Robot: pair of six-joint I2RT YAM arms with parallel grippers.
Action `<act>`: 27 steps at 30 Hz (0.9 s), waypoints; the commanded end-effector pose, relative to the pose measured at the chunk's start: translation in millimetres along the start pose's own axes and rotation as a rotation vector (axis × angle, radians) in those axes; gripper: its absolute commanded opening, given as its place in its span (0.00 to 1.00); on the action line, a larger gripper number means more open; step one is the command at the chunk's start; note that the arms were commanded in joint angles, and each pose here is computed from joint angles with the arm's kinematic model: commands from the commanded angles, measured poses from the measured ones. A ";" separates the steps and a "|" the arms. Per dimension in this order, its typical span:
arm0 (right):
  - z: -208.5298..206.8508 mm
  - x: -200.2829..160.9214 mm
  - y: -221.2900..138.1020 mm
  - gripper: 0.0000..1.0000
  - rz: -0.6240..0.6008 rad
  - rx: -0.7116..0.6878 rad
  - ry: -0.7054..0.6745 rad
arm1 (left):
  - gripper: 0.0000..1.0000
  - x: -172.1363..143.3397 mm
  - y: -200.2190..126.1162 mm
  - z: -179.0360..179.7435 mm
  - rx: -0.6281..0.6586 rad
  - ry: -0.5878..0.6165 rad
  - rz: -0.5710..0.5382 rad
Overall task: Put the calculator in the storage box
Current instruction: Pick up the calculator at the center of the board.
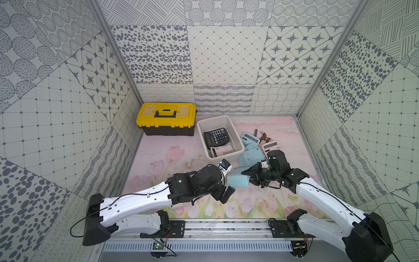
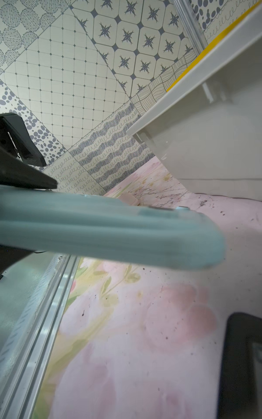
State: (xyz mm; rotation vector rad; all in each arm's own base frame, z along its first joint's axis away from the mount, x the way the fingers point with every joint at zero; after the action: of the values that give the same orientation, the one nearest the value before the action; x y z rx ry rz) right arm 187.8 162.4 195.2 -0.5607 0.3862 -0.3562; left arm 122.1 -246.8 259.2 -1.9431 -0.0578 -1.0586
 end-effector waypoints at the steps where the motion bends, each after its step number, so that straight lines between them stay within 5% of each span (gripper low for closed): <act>1: 18.7 -1.8 -3.9 0.12 0.037 0.055 -0.014 | 1.00 2.2 10.8 -4.9 0.145 0.313 -0.021; 16: 17.1 -1.5 -1.0 0.12 0.063 0.047 0.017 | 0.92 -5.5 47.6 -22.2 0.333 0.620 0.041; 27: 16.4 -2.8 -1.6 0.13 0.073 0.051 0.031 | 0.71 -0.6 68.6 -29.2 0.437 0.693 0.006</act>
State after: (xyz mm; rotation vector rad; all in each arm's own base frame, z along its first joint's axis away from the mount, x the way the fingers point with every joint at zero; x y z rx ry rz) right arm 187.8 166.7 197.2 -0.5375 0.4482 -0.3096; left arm 123.6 -299.0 211.5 -1.2338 0.1763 -1.4548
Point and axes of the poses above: each gripper's point midway between its finger pads, its own y axis out along the fingers, its own z axis along the line the jaws close on, x = y × z, the point moved 8 cm from there along -y, back along the fingers, and after that the axes turned 8 degrees about -y, right-handed, at the moved point
